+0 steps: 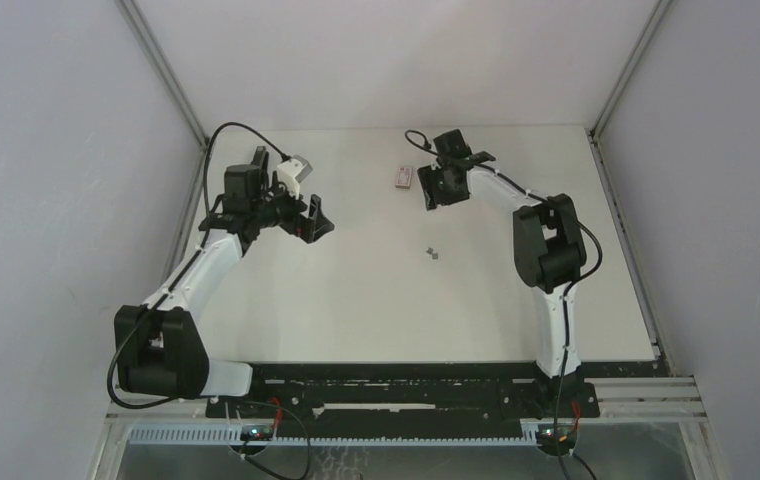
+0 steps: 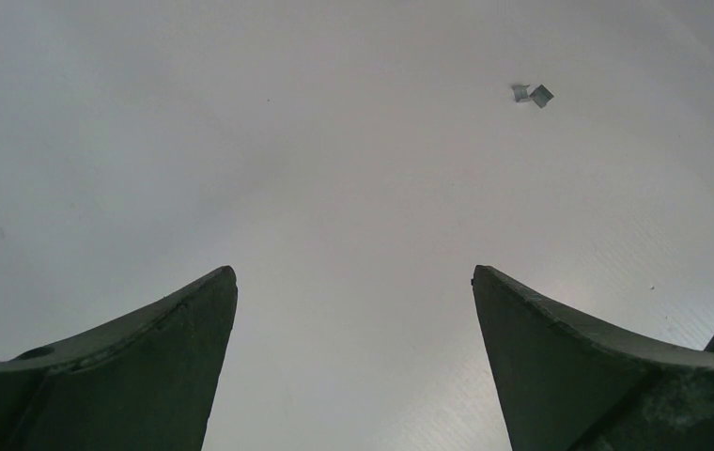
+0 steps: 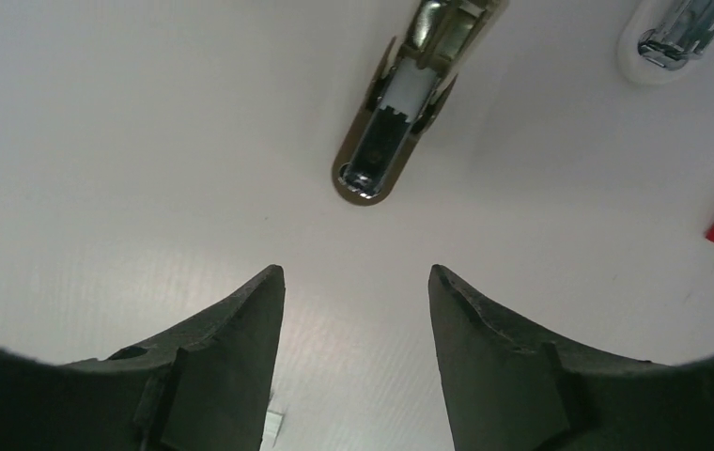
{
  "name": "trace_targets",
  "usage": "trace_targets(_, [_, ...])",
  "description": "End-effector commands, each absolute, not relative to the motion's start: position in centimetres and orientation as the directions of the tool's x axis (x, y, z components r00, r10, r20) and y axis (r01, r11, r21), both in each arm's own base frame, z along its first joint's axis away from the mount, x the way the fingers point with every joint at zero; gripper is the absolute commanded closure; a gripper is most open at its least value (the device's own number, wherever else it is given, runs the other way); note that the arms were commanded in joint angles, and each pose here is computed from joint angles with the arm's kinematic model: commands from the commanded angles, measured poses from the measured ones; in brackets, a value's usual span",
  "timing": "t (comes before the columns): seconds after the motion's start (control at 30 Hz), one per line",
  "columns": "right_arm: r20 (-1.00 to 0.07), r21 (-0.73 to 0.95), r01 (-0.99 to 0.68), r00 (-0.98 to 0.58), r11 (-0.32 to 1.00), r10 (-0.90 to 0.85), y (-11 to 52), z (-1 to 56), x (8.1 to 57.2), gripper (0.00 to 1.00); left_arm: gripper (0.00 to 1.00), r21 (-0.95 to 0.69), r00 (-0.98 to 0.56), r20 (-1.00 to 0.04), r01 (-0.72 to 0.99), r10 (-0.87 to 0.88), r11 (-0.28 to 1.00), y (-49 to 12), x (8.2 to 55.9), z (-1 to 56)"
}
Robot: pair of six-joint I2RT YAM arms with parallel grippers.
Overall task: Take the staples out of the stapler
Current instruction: Place the stapler at the center of the board.
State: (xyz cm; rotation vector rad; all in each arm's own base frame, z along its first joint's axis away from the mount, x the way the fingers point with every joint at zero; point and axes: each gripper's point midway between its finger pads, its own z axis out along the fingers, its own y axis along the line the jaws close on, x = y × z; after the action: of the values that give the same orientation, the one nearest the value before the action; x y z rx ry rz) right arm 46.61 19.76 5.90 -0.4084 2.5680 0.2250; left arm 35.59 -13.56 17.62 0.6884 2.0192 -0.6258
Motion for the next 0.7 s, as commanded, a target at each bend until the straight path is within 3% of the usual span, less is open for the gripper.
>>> trace_targets(0.0, [-0.541,0.033,-0.351,-0.794,0.936,-0.278,19.3,5.8,48.1,0.43,0.00,-0.100,-0.377,-0.896,0.687,0.236,0.720,-13.2,35.9,19.4])
trace_targets(0.67, [-0.537,0.060,-0.388,-0.789,0.920,-0.298,20.8,4.5,50.0,0.52,0.00,-0.106,-0.383,-0.893,0.688,0.235,0.718,-13.3,36.0,19.2])
